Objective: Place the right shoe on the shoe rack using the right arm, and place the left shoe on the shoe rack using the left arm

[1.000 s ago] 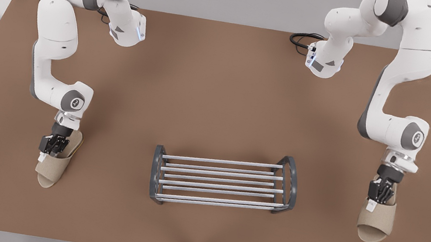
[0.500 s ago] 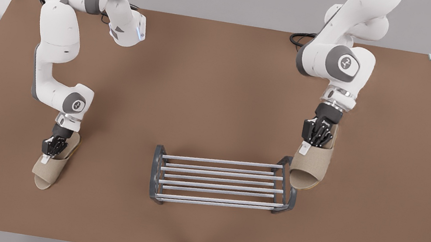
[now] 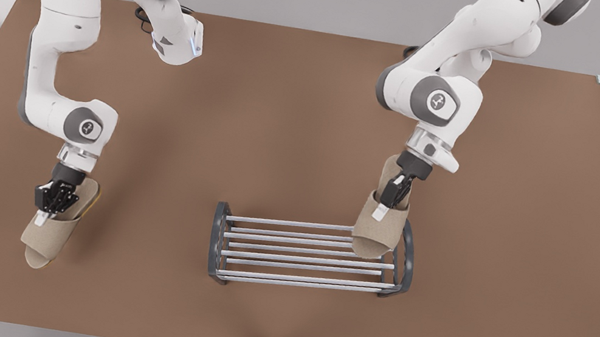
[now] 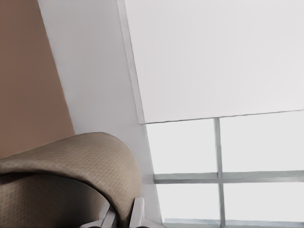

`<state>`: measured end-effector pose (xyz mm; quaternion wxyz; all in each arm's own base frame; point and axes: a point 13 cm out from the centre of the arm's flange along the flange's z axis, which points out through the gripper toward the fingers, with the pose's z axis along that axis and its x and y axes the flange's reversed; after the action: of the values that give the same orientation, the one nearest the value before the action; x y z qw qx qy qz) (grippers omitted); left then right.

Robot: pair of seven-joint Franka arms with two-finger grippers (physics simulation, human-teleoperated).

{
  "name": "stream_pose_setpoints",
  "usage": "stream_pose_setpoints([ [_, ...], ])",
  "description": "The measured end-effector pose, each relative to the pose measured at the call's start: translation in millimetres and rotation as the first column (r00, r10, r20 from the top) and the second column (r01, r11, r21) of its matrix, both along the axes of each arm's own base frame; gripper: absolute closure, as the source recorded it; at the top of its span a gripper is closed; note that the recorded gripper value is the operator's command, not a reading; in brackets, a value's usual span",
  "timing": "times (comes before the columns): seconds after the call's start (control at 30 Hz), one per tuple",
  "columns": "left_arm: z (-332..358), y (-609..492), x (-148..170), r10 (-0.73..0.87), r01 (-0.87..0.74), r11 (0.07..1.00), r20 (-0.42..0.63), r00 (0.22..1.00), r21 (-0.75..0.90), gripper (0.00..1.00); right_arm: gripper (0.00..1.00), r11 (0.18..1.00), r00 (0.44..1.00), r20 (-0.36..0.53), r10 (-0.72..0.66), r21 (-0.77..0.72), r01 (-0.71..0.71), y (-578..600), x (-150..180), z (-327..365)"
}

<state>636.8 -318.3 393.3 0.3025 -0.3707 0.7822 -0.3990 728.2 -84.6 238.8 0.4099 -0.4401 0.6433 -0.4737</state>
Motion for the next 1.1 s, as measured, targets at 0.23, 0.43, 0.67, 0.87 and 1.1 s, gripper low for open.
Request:
stream_pose_setpoints([
  [0.23, -17, -16, 31, 0.05, -0.062, 0.983, -0.072, 0.996, -0.173, 0.7, 0.79, 0.96, 0.968, -0.047, 0.246, 0.15, -0.236, 181, -25, 80],
  [0.43, -76, -32, 54, 0.071, -0.117, 0.958, -0.18, 0.981, -0.261, 0.69, 0.79, 0.871, 0.92, 0.042, 0.389, 0.308, -0.382, 330, -58, 165],
  [0.67, -84, -18, 80, 0.098, -0.156, 0.934, -0.19, 0.977, -0.321, 0.51, 0.79, 0.782, 0.877, 0.087, 0.472, 0.419, -0.462, 437, -68, 194],
  [0.87, -107, -6, 84, 0.083, -0.136, 0.949, -0.191, 0.978, -0.285, 0.0, 0.79, 0.703, 0.814, 0.103, 0.572, 0.451, -0.551, 568, -69, 163],
  [1.1, -128, -2, 50, 0.076, -0.129, 0.967, -0.233, 0.97, -0.221, 0.0, 0.79, 0.725, 0.835, 0.083, 0.544, 0.453, -0.518, 586, -55, 104],
])
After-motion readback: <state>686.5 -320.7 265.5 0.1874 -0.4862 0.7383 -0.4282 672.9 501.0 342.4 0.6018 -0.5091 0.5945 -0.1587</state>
